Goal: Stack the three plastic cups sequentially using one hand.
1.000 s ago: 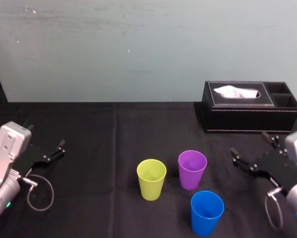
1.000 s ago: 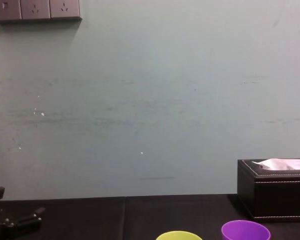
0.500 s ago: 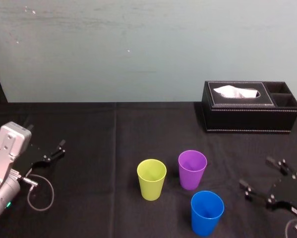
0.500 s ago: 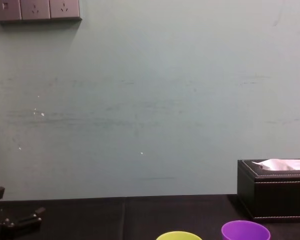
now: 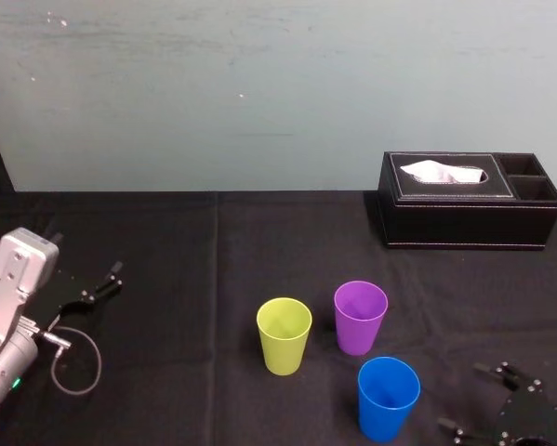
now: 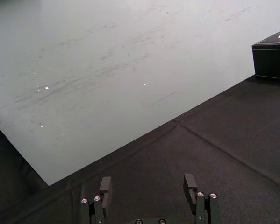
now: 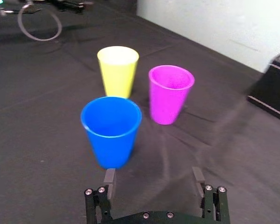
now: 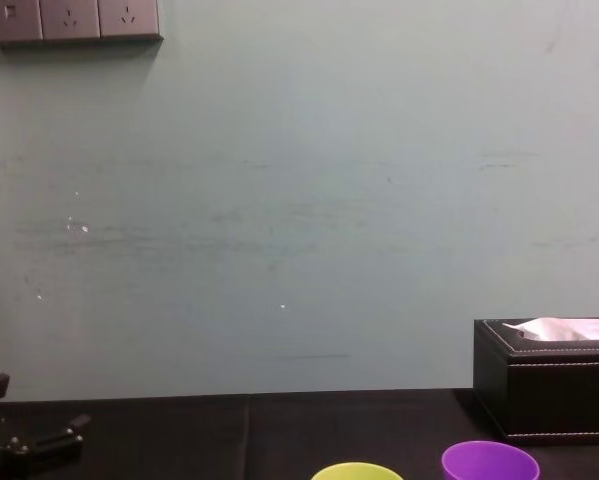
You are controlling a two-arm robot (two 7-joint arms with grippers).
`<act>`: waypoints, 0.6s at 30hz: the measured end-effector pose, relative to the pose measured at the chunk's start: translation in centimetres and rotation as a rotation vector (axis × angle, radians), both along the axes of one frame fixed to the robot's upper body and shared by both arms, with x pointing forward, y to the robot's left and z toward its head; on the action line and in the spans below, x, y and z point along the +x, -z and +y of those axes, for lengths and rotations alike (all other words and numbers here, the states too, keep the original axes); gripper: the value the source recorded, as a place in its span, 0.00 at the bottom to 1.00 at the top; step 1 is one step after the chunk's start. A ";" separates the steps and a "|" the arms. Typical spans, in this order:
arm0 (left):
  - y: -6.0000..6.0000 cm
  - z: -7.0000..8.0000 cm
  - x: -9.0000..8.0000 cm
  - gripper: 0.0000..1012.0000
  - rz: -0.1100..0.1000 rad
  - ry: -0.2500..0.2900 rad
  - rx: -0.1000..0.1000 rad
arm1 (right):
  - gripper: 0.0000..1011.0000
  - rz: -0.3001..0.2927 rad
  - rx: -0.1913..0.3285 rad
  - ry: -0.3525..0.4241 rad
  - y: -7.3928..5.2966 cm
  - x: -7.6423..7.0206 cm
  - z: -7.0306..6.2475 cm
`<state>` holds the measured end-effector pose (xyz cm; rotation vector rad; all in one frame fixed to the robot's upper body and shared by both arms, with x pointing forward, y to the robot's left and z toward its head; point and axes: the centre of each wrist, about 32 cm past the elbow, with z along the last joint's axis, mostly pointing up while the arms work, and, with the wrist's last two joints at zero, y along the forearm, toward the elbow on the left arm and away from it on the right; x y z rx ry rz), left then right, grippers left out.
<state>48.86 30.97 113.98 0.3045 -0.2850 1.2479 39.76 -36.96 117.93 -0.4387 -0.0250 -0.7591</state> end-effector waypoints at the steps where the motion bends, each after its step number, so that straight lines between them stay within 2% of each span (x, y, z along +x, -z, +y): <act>1: 0.0 0.0 0.0 0.99 0.000 0.000 0.000 | 0.99 0.006 -0.001 -0.016 0.1 0.1 0.2; 10: 0.0 0.0 0.0 0.99 0.000 0.000 0.000 | 0.99 0.007 -0.008 -0.073 0.4 0.6 2.0; 18: 0.0 0.0 0.0 0.99 0.000 0.000 0.000 | 0.99 0.010 -0.002 -0.094 0.7 0.9 2.9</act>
